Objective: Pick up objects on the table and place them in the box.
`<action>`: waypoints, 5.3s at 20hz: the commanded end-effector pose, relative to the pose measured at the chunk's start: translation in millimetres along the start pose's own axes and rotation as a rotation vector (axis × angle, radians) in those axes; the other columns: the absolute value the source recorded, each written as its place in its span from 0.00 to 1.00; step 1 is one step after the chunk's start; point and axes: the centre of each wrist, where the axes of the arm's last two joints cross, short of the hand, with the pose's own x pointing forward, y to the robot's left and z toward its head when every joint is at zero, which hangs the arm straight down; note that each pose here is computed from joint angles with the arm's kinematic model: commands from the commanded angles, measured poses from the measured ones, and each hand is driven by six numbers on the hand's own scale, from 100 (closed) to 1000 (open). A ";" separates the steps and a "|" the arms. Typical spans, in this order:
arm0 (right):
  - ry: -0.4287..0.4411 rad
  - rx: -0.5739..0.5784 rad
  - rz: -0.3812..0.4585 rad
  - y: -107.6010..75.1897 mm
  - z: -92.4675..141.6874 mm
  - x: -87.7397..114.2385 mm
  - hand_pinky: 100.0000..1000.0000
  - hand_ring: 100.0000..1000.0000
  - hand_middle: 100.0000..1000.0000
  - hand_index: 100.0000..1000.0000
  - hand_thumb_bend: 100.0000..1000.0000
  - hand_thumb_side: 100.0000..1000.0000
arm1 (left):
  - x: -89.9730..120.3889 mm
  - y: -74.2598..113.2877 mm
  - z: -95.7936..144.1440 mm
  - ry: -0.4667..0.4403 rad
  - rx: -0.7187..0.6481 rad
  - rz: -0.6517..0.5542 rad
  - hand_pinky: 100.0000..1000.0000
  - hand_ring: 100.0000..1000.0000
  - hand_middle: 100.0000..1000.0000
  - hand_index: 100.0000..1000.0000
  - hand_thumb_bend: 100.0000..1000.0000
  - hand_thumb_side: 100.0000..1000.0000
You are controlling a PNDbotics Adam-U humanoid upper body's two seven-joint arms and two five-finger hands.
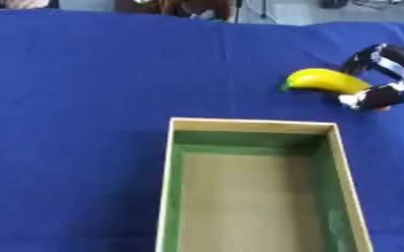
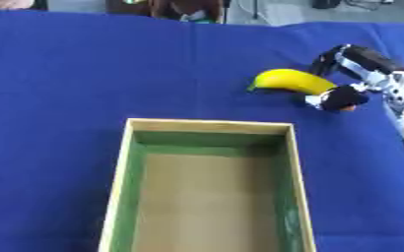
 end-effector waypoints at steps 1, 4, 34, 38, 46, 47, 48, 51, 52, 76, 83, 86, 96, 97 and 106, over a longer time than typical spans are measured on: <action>0.010 -0.028 0.034 -19.6 6.8 -5.7 0.74 0.72 0.59 0.73 0.37 0.38 | 3.8 3.0 -3.2 -0.019 0.001 -0.007 0.38 0.49 0.57 0.81 0.00 1.00; 0.004 -0.036 0.038 -22.5 7.3 -4.5 0.74 0.72 0.59 0.73 0.36 0.39 | 3.6 3.4 -2.8 -0.017 0.000 -0.009 0.38 0.49 0.57 0.81 0.00 1.00; -0.011 -0.027 -0.011 -22.5 6.0 -0.6 0.73 0.70 0.51 0.66 0.14 0.33 | 3.4 2.9 -1.3 -0.006 0.001 -0.009 0.38 0.49 0.57 0.80 0.00 1.00; -0.013 -0.037 -0.014 -23.9 6.2 0.6 0.72 0.69 0.48 0.63 0.13 0.33 | 3.1 3.3 -0.9 -0.003 0.002 -0.011 0.38 0.49 0.57 0.80 0.00 1.00; -0.030 -0.085 -0.017 -29.6 8.6 6.1 0.70 0.66 0.41 0.56 0.12 0.33 | 2.6 4.4 0.1 0.003 0.004 -0.014 0.38 0.49 0.57 0.80 0.00 1.00; -0.034 -0.094 -0.015 -31.1 9.2 7.7 0.69 0.65 0.40 0.56 0.11 0.34 | 2.5 4.5 0.3 0.003 0.004 -0.014 0.38 0.49 0.57 0.80 0.00 1.00; -0.039 -0.102 -0.015 -32.2 9.6 9.5 0.69 0.65 0.40 0.55 0.11 0.33 | 2.4 4.7 0.4 0.004 0.004 -0.015 0.38 0.49 0.57 0.80 0.00 1.00; -0.056 -0.123 -0.023 -35.5 11.0 14.7 0.68 0.63 0.37 0.52 0.10 0.33 | 2.1 5.2 1.0 0.007 0.004 -0.016 0.38 0.49 0.57 0.80 0.00 1.00; -0.060 -0.129 -0.026 -36.6 11.6 16.1 0.68 0.63 0.37 0.52 0.10 0.33 | 2.0 5.3 1.2 0.008 0.004 -0.017 0.38 0.49 0.57 0.80 0.00 1.00; -0.307 -0.255 -0.139 -72.6 41.8 82.2 0.64 0.56 0.29 0.44 0.02 0.31 | 0.2 8.9 5.0 0.032 0.005 -0.029 0.38 0.49 0.57 0.80 0.00 1.00; -0.444 -0.228 -0.122 -73.1 63.2 121.0 0.64 0.56 0.29 0.43 0.00 0.32 | -0.5 11.3 4.8 0.033 0.011 -0.037 0.39 0.49 0.57 0.80 0.00 1.00; -0.481 -0.201 -0.128 -70.6 71.9 133.6 0.63 0.56 0.29 0.43 0.00 0.31 | -0.7 12.5 4.4 0.031 0.018 -0.041 0.39 0.49 0.57 0.80 0.00 1.00; -0.582 -0.111 -0.106 -56.0 75.8 161.1 0.63 0.56 0.29 0.43 0.00 0.31 | -2.2 21.1 -1.0 0.000 0.131 -0.065 0.40 0.51 0.58 0.81 0.00 1.00; -0.593 -0.107 -0.106 -54.8 74.8 164.0 0.63 0.56 0.29 0.43 0.00 0.31 | -2.4 22.5 -1.5 -0.002 0.148 -0.072 0.40 0.52 0.59 0.81 0.00 1.00; -0.663 -0.037 -0.094 -39.1 67.8 184.2 0.63 0.56 0.29 0.43 0.00 0.30 | -4.5 31.6 -2.4 -0.016 0.249 -0.126 0.42 0.54 0.61 0.82 0.01 1.00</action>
